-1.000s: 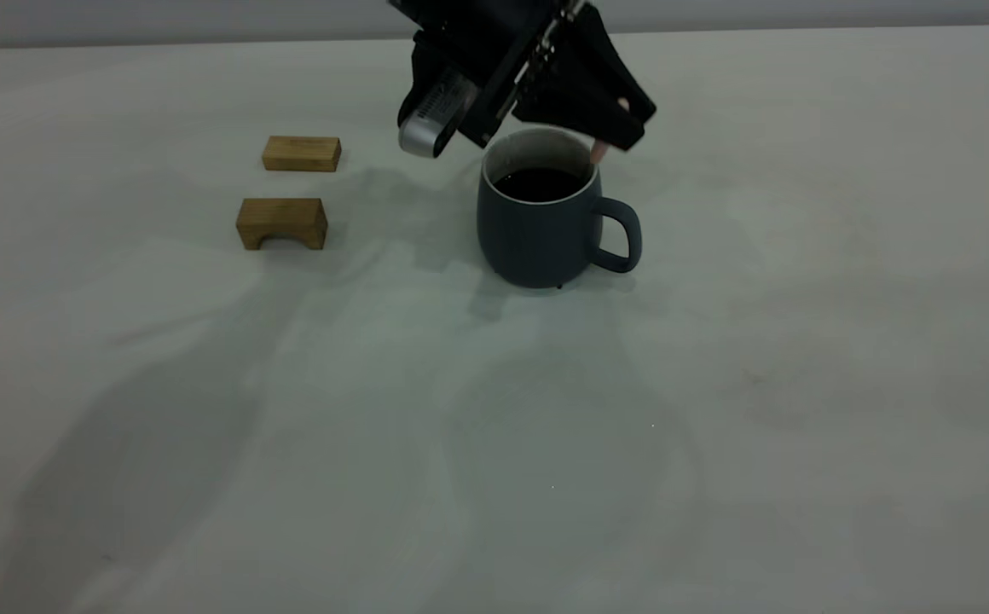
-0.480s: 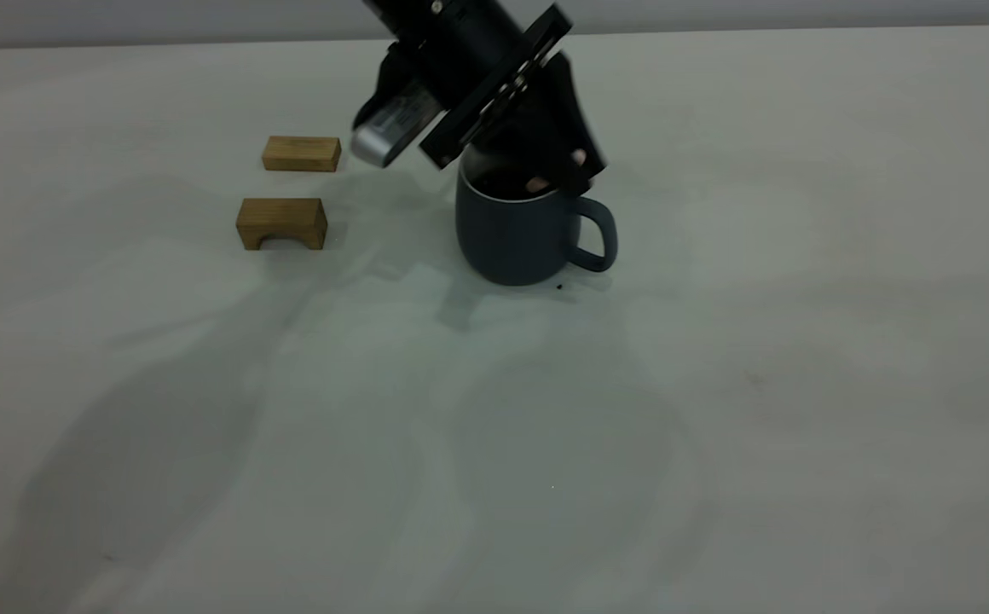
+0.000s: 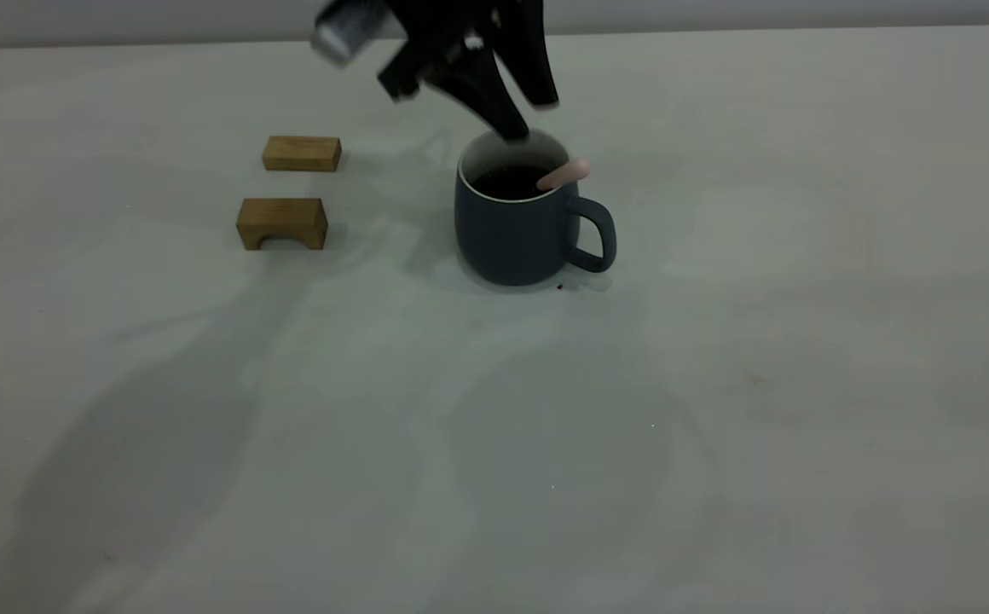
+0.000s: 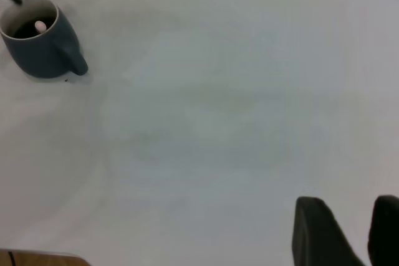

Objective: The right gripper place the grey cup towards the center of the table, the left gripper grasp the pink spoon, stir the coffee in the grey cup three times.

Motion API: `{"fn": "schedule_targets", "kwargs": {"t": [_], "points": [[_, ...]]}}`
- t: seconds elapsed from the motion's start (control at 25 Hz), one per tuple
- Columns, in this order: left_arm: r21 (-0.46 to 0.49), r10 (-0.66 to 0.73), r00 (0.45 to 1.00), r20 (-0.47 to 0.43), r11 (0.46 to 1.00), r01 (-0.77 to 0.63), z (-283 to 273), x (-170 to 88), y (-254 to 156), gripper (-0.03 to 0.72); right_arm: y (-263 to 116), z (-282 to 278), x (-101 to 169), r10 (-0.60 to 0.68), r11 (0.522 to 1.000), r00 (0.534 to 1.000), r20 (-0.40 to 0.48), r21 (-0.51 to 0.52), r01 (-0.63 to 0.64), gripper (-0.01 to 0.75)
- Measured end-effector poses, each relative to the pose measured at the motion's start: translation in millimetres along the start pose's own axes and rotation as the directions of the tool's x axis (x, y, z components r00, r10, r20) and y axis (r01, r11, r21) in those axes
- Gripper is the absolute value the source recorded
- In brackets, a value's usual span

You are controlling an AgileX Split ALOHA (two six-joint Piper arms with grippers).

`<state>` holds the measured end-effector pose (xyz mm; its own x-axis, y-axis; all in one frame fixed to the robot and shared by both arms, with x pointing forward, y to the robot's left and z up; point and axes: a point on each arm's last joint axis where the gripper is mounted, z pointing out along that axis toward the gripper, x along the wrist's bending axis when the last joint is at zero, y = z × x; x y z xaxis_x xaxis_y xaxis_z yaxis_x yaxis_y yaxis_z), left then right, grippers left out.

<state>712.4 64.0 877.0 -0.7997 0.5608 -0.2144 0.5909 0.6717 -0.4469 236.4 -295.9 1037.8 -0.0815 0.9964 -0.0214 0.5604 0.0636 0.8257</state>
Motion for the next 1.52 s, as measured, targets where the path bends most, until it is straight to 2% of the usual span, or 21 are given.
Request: {"fn": "schedule_targets", "kwargs": {"t": [0.24,0.36,0.4,0.48,0.52,0.6,0.68,0.72,0.8,0.92,1.08,1.28,1.44,1.52], "points": [[-0.21,0.107,0.994,0.026,0.973,-0.099,-50.7,-9.9,-7.8,0.41,0.0,0.0,0.0,0.0,1.0,1.0,0.0,0.0,0.0,0.241],[-0.351,0.185,0.983,0.005,0.92,-0.171,-83.6,-11.1,-12.3,0.41,0.0,0.0,0.0,0.0,1.0,1.0,0.0,0.0,0.0,0.241],[-0.406,0.246,0.969,-0.023,0.883,-0.234,-97.2,-11.1,-14.3,0.41,0.0,0.0,0.0,0.0,1.0,1.0,0.0,0.0,0.0,0.241],[-0.499,0.424,0.895,-0.14,0.75,-0.433,-127.5,-10.4,-19.7,0.41,0.0,0.0,0.0,0.0,1.0,1.0,0.0,0.0,0.0,0.241],[-0.507,0.533,0.815,-0.227,0.65,-0.566,-140.7,-9.9,-23.5,0.41,0.0,0.0,0.0,0.0,1.0,1.0,0.0,0.0,0.0,0.241],[-0.457,0.714,0.588,-0.379,0.408,-0.79,-168.1,-8.6,-36.5,0.41,0.0,0.0,0.0,0.0,1.0,1.0,0.0,0.0,0.0,0.241],[-0.406,0.811,0.397,-0.43,0.219,-0.887,-193.8,-6.2,-55.9,0.41,0.0,0.0,0.0,0.0,1.0,1.0,0.0,0.0,0.0,0.241],[-0.386,0.837,0.331,-0.437,0.158,-0.909,-202.3,-3.8,-64.1,0.41,0.0,0.0,0.0,0.0,1.0,1.0,0.0,0.0,0.0,0.241],[-0.38,0.855,0.271,-0.442,0.095,-0.92,-225.3,7.3,-82.9,0.41,0.0,0.0,0.0,0.0,1.0,1.0,0.0,0.0,0.0,0.241],[-0.36,0.832,0.256,-0.492,0.074,-0.93,-250.1,33.3,-99.0,0.41,0.0,0.0,0.0,0.0,1.0,1.0,0.0,0.0,0.0,0.241],[-0.294,0.788,0.271,-0.553,0.12,-0.948,-262.3,85.1,-111.9,0.41,0.0,0.0,0.0,0.0,1.0,1.0,0.0,0.0,0.0,0.241],[-0.235,0.771,0.265,-0.58,0.153,-0.96,-270.9,160.0,-133.7,0.41,0.0,0.0,0.0,0.0,1.0,1.0,0.0,0.0,0.0,0.241],[-0.228,0.757,0.297,-0.582,0.199,-0.953,-268.8,210.3,-144.6,0.41,0.0,0.0,0.0,0.0,1.0,1.0,0.0,0.0,0.0,0.241],[-0.24,0.735,0.341,-0.586,0.244,-0.94,-264.8,235.2,-147.2,0.41,0.0,0.0,0.0,0.0,1.0,1.0,0.0,0.0,0.0,0.241]]}}
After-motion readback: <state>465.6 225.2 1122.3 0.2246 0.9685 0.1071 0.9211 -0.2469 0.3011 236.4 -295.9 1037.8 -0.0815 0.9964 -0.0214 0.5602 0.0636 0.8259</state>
